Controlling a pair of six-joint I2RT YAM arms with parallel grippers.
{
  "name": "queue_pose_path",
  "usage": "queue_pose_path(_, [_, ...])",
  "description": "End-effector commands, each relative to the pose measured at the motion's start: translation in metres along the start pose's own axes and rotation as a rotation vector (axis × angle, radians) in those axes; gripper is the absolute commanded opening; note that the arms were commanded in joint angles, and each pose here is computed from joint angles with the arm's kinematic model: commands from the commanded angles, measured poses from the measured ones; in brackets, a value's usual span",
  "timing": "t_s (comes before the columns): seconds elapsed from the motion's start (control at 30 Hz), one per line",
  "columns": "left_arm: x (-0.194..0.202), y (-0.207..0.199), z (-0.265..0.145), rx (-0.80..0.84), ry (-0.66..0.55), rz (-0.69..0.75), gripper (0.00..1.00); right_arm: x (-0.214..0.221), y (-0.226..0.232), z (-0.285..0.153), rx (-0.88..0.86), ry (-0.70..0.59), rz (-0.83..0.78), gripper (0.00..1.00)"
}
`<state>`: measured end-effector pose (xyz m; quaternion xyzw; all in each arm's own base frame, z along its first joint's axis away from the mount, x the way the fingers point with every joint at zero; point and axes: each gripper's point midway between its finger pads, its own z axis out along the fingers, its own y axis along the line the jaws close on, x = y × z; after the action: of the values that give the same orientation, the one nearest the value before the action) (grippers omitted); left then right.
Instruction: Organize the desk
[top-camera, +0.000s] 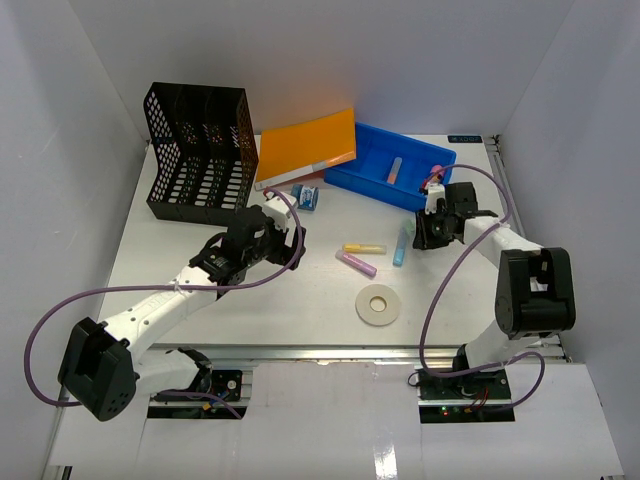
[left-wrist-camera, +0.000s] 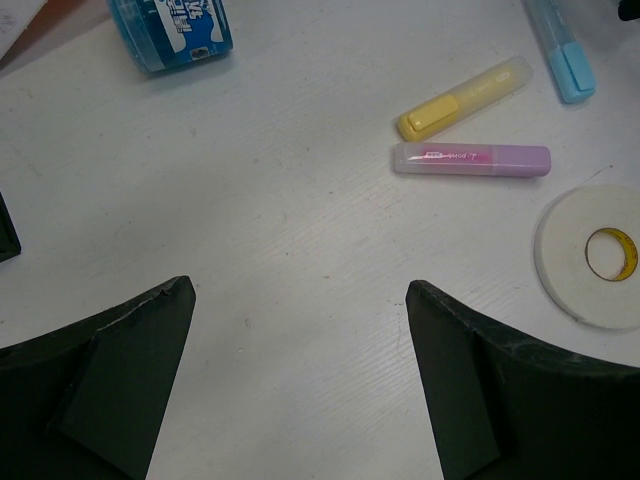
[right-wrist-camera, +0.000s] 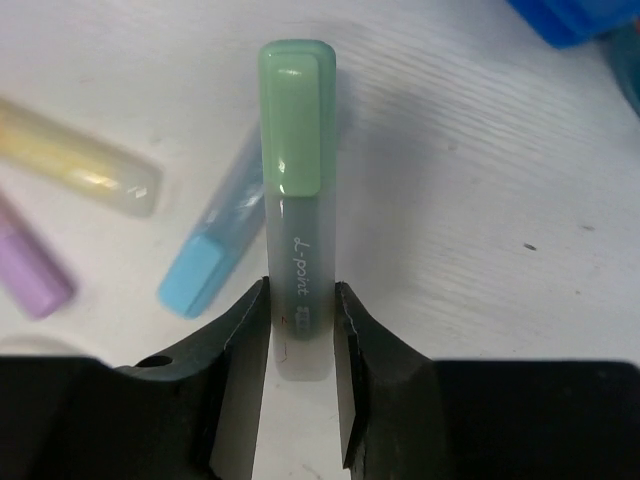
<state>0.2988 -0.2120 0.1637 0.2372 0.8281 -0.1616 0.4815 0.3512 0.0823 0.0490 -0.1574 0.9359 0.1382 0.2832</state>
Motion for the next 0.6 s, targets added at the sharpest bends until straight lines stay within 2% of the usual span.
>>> queue_pose_path(0.0, [-0.003,0.003,-0.005,-0.010,-0.017,0.007,0.98,-0.033,0.048,-0.042,-0.267,-0.080,-0.211,0.08])
queue_pose_path(0.17, [-0.001,0.002,-0.006,-0.006,-0.014,0.005,0.98,-0.066,0.056,-0.058,-0.293,-0.160,-0.253,0.08])
queue_pose_path(0.23, [-0.001,0.002,-0.005,-0.002,-0.012,0.008,0.98,-0.102,0.053,-0.064,-0.272,-0.222,-0.233,0.08])
queue_pose_path(0.27, [-0.001,0.002,-0.005,-0.002,-0.012,0.008,0.98,-0.105,0.053,-0.064,-0.270,-0.231,-0.237,0.08])
queue_pose_path(0.47, [0.000,0.002,-0.005,-0.004,-0.012,0.019,0.98,-0.210,0.014,-0.051,-0.103,-0.367,-0.050,0.08])
queue_pose_path(0.57, [0.000,0.003,-0.004,-0.006,-0.010,0.024,0.98,-0.228,-0.001,-0.031,-0.061,-0.366,0.080,0.08])
